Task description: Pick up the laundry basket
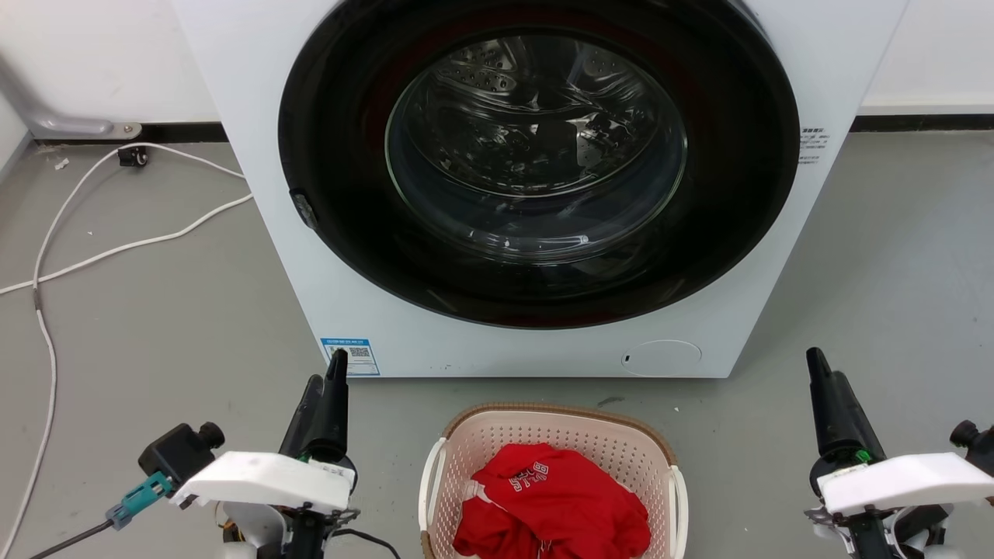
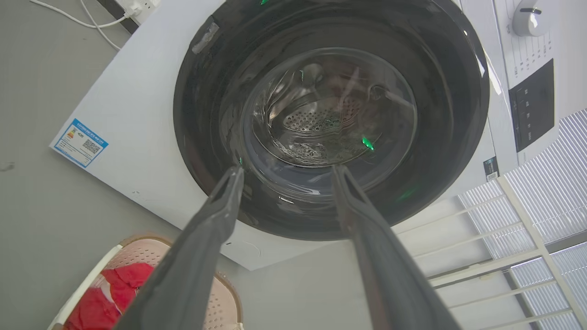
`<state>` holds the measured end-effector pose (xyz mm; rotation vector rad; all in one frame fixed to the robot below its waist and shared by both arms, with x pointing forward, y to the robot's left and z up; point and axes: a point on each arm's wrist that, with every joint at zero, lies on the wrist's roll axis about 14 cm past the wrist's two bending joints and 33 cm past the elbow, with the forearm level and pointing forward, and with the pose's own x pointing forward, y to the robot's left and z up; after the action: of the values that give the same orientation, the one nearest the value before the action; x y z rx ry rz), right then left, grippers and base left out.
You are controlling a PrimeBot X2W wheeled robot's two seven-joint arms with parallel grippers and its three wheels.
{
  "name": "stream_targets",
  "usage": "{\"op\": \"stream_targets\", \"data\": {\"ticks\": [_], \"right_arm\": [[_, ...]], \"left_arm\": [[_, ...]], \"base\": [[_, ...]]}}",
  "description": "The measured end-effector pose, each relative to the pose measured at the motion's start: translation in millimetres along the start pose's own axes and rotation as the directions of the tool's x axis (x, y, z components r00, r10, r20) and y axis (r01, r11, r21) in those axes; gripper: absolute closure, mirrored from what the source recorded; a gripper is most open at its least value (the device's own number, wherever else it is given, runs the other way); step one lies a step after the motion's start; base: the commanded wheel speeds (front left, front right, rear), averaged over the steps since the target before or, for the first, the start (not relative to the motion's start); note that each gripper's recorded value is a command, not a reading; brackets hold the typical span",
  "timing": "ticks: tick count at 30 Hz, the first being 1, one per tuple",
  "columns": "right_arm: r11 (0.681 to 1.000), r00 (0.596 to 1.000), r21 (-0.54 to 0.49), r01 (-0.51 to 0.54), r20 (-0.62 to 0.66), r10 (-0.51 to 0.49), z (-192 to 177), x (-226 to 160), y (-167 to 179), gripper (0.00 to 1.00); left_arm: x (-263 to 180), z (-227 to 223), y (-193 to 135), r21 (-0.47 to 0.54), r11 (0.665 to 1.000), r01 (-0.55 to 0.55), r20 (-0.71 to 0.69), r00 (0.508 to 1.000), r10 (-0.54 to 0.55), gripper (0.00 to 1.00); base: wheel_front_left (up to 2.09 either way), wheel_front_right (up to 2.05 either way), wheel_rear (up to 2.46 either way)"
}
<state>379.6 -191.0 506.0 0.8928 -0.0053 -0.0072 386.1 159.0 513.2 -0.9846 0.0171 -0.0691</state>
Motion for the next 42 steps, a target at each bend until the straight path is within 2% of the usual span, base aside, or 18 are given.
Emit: {"op": "stream_targets", "data": {"ticks": [9,16,36,40,42], "right_arm": [[0.985,1.000,-0.172,-0.026,-0.020,0.023,-4.1,-0.8,6.2,0.00],[0.963,0.999,-0.267,-0.043,-0.038,0.034,-8.1,-1.6,9.6,0.00],[0.869,0.996,-0.487,-0.088,-0.063,0.066,-13.0,-2.6,18.3,0.00],[0.848,0.995,-0.521,-0.097,-0.063,0.075,-12.7,-2.4,20.9,0.00],[0.827,0.995,-0.553,-0.104,-0.065,0.081,-13.0,-2.6,22.5,0.00]], "left_arm": [[0.6,-7.2,-5.4,0.183,0.983,0.008,-0.013,1.000,-0.006,0.00],[0.6,-10.3,-10.5,0.283,0.959,0.026,-0.016,1.000,-0.022,0.00],[0.7,-15.8,-19.6,0.534,0.843,0.061,-0.016,0.998,-0.063,0.00],[0.1,-17.4,-21.6,0.568,0.820,0.071,-0.018,0.997,-0.074,0.00],[-0.5,-18.8,-23.3,0.600,0.796,0.080,-0.020,0.996,-0.084,0.00]], "base": [[0.00,0.00,0.00],[0.00,0.00,0.00],[0.00,0.00,0.00],[0.00,0.00,0.00],[0.00,0.00,0.00]]}}
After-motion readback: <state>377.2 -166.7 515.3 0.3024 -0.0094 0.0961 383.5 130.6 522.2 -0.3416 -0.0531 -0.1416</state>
